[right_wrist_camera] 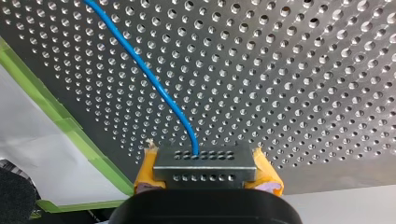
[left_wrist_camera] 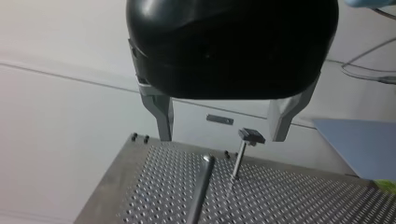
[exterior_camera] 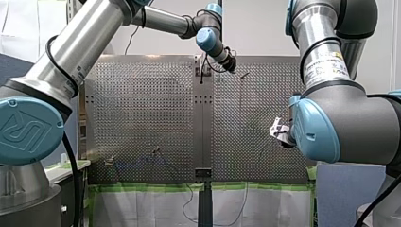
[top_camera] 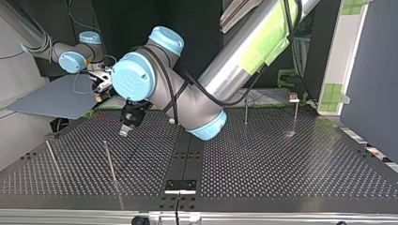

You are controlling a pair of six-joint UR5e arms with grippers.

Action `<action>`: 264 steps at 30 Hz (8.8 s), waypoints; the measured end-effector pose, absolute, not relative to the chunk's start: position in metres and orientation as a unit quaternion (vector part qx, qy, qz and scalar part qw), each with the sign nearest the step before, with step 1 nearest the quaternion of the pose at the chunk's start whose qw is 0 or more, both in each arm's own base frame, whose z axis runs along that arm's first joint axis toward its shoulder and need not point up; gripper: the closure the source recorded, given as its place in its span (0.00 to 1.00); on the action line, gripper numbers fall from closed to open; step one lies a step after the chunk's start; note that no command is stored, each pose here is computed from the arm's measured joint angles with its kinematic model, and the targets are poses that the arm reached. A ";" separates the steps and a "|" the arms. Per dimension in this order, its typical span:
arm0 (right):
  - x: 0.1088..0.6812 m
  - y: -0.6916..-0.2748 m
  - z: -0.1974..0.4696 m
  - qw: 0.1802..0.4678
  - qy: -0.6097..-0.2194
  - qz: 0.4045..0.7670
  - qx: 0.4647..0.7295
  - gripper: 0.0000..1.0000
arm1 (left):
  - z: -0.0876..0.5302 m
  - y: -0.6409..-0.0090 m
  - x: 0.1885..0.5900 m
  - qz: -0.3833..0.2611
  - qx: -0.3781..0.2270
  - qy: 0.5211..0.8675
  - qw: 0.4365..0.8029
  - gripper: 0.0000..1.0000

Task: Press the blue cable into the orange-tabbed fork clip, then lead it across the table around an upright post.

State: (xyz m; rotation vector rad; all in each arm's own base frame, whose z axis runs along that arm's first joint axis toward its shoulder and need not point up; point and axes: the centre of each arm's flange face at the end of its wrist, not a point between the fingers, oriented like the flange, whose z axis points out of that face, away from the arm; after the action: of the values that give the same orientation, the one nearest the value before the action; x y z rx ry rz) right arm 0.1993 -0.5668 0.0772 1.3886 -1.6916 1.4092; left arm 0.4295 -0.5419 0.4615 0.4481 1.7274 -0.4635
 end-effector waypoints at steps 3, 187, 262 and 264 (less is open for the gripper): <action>0.199 -0.567 0.077 0.266 -0.626 0.522 0.515 1.00 | 0.461 -0.540 0.429 -0.193 0.182 0.751 0.605 0.01; 0.257 -0.461 0.439 0.174 -0.482 0.696 0.503 0.97 | 0.448 -0.545 0.421 -0.462 0.050 0.737 0.491 0.01; 0.264 -0.459 0.443 0.166 -0.472 0.702 0.507 0.97 | 0.426 -0.526 0.464 -0.342 0.015 0.730 0.591 1.00; 0.263 -0.461 0.445 0.168 -0.471 0.703 0.505 0.97 | 0.427 -0.526 0.467 -0.340 0.021 0.724 0.600 1.00</action>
State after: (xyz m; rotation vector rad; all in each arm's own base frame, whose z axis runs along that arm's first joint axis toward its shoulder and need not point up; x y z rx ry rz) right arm 0.2627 -0.4613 0.4453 1.4363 -1.3397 1.9999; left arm 0.4673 -0.5265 0.4274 0.0483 1.6779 -0.7870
